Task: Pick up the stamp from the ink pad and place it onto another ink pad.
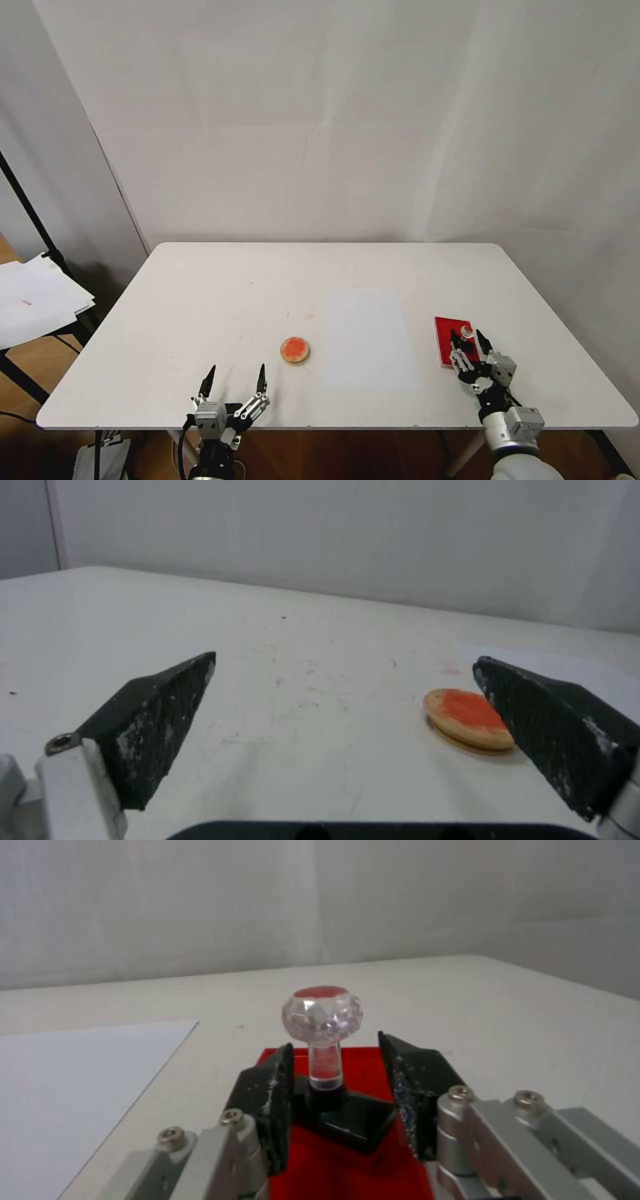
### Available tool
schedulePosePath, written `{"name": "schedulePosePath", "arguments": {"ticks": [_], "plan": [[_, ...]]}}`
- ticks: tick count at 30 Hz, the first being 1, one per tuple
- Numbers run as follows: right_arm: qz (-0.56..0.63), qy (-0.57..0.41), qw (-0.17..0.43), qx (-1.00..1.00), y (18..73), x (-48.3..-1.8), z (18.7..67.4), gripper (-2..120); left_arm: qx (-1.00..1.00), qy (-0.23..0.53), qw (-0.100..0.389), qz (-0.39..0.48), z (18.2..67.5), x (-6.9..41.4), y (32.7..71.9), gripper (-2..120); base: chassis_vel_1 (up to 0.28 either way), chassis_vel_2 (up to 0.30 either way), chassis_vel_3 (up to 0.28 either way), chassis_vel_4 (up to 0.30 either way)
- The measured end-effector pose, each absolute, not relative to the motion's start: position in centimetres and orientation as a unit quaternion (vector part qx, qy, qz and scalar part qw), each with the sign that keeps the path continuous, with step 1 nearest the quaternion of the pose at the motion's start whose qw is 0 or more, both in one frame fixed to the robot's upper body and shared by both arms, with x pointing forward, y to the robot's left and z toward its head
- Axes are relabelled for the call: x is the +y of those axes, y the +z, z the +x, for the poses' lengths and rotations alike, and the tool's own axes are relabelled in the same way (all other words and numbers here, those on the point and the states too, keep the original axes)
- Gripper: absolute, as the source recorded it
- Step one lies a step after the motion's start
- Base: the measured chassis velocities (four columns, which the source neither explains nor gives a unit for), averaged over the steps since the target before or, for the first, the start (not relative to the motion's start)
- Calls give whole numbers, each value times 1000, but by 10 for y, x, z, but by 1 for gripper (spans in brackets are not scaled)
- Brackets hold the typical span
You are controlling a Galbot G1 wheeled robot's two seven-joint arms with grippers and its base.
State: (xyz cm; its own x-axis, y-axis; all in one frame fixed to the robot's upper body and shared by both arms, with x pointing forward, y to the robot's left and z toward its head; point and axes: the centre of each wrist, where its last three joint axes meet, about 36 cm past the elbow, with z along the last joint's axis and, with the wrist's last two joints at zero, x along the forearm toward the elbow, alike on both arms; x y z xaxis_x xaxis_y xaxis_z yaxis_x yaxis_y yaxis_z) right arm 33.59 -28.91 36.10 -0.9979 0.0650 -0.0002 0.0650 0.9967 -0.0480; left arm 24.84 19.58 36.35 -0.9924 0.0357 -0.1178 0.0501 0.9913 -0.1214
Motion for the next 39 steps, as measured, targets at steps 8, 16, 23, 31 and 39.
{"name": "schedulePosePath", "arguments": {"ticks": [8, 16, 23, 31, 39], "plan": [[-32, 22, -1, -999, 363, -287, 334, 7, 996, -62, 58, 22, 248, 196, 363, 102, 0, 0, 0, 0], [-21, 13, -17, -1000, 377, -278, 331, 7, 996, -62, 58, 22, 248, 196, 363, 102, 0, 0, 0, 0], [42, -23, -26, -999, 409, -248, 320, 7, 996, -62, 58, 21, 248, 196, 363, 102, 0, 0, 0, 0], [113, -30, 14, -993, 390, -213, 319, 7, 996, -62, 58, 22, 248, 196, 363, 102, 0, 0, 0, 0], [146, -26, 23, -989, 376, -195, 350, 7, 996, -62, 58, 21, 248, 196, 363, 102, 0, 0, 0, 0]]}}
